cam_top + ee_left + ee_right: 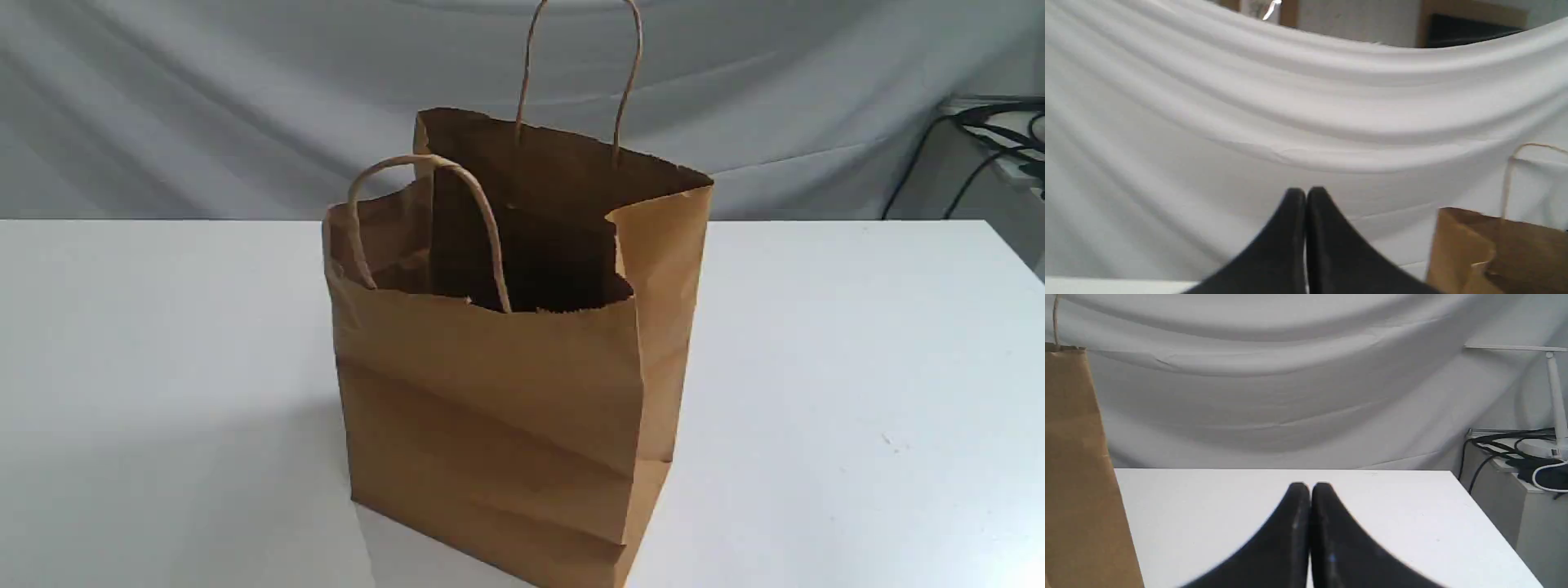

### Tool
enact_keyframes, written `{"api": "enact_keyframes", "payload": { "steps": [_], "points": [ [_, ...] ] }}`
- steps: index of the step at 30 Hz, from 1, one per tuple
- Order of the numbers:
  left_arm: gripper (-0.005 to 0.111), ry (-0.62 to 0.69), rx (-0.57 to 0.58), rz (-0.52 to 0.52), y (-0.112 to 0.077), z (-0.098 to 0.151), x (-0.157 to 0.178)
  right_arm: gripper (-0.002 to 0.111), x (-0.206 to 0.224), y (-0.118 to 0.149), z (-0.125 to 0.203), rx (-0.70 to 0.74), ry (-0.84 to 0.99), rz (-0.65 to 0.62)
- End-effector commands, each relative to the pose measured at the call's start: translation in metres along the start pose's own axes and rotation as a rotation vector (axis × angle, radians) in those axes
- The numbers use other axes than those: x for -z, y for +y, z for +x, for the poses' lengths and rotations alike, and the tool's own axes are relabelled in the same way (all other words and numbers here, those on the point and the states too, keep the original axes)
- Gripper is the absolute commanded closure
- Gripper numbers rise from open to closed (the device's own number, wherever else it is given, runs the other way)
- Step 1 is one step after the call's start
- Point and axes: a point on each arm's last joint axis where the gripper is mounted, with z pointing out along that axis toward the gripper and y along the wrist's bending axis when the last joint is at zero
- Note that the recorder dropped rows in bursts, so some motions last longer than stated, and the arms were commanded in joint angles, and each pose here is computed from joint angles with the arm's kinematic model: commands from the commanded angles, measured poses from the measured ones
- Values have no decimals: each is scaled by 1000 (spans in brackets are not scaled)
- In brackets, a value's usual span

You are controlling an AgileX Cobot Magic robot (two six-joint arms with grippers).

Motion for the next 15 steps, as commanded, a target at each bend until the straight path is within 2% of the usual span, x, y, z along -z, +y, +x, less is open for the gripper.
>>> {"api": "enact_keyframes", "payload": {
  "steps": [1, 6, 15],
  "points": [
    [107, 18, 7, -93, 9, 0, 11, 108, 0, 0, 1, -7, 1, -1],
    [107, -44, -121, -178, 16, 7, 34, 108, 0, 0, 1, -7, 1, -1],
    [107, -11, -142, -243, 25, 55, 53, 108, 0, 0, 1, -12, 1, -1]
  ]
}}
